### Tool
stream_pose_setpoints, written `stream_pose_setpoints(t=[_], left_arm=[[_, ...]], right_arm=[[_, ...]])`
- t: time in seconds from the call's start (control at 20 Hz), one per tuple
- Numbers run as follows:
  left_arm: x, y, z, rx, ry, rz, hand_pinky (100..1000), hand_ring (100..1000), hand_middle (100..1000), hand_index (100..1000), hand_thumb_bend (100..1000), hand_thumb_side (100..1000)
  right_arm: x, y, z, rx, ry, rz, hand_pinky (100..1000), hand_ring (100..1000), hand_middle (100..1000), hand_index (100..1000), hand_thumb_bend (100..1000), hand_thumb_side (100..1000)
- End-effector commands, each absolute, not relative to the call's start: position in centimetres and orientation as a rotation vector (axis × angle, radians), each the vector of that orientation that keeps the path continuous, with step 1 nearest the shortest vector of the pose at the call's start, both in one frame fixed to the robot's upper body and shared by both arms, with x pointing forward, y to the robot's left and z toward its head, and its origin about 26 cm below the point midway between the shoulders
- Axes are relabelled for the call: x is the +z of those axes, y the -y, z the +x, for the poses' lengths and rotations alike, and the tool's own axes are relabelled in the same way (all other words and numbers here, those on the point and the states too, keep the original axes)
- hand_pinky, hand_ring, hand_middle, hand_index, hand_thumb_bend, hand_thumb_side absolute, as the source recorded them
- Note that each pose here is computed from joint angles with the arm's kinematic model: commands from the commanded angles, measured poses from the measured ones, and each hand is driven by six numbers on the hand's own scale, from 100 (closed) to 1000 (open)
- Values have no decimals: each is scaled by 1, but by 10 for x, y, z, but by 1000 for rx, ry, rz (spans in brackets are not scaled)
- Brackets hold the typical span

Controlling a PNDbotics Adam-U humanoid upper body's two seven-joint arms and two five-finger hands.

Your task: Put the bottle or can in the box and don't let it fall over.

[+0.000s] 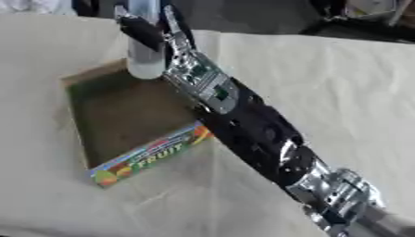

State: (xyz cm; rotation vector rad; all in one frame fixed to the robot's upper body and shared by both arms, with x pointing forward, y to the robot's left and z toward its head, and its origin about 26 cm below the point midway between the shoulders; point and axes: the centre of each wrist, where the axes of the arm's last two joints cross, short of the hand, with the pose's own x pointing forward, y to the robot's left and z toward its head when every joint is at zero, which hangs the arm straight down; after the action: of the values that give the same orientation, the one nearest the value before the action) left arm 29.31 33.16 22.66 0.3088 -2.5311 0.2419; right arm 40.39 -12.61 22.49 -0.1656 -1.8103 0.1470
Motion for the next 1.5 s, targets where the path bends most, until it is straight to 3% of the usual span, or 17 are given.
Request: stream_pose_setpoints(t=[0.05,0.2,0.25,0.3,0.45,0.5,0.55,1.5], left_arm=[[239,-334,290,206,2573,326,1000,680,724,753,542,300],[238,-334,289,206,2569,331,1000,679,723,752,542,301],[238,-334,289,207,2567,333,1000,679,723,752,542,301],[237,-335,289,207,2565,334,1000,678,723,752,542,302],[236,-335,289,207,2562,338,1000,678,723,752,542,308],[236,-335,289,208,2562,339,1000,678,722,752,543,300],[237,-335,289,209,2563,340,1000,678,722,752,543,300],[232,-340,286,202,2540,385,1000,677,721,752,550,301]], right_arm=[[227,123,405,139,1844,-141,1000,1000,1000,533,100,443],[221,123,406,150,1853,-138,1000,1000,1000,717,100,468],[219,123,406,159,1854,-137,1000,1000,1000,717,100,468],[217,123,407,169,1854,-137,1000,1000,1000,825,100,470],[211,124,408,229,1852,-161,1000,1000,1000,1000,100,449],[210,124,409,256,1849,-168,1000,1000,1000,1000,100,520],[208,123,409,282,1845,-173,1000,1000,1000,1000,100,530],[207,137,397,550,1758,-241,1000,1000,1000,1000,100,524]])
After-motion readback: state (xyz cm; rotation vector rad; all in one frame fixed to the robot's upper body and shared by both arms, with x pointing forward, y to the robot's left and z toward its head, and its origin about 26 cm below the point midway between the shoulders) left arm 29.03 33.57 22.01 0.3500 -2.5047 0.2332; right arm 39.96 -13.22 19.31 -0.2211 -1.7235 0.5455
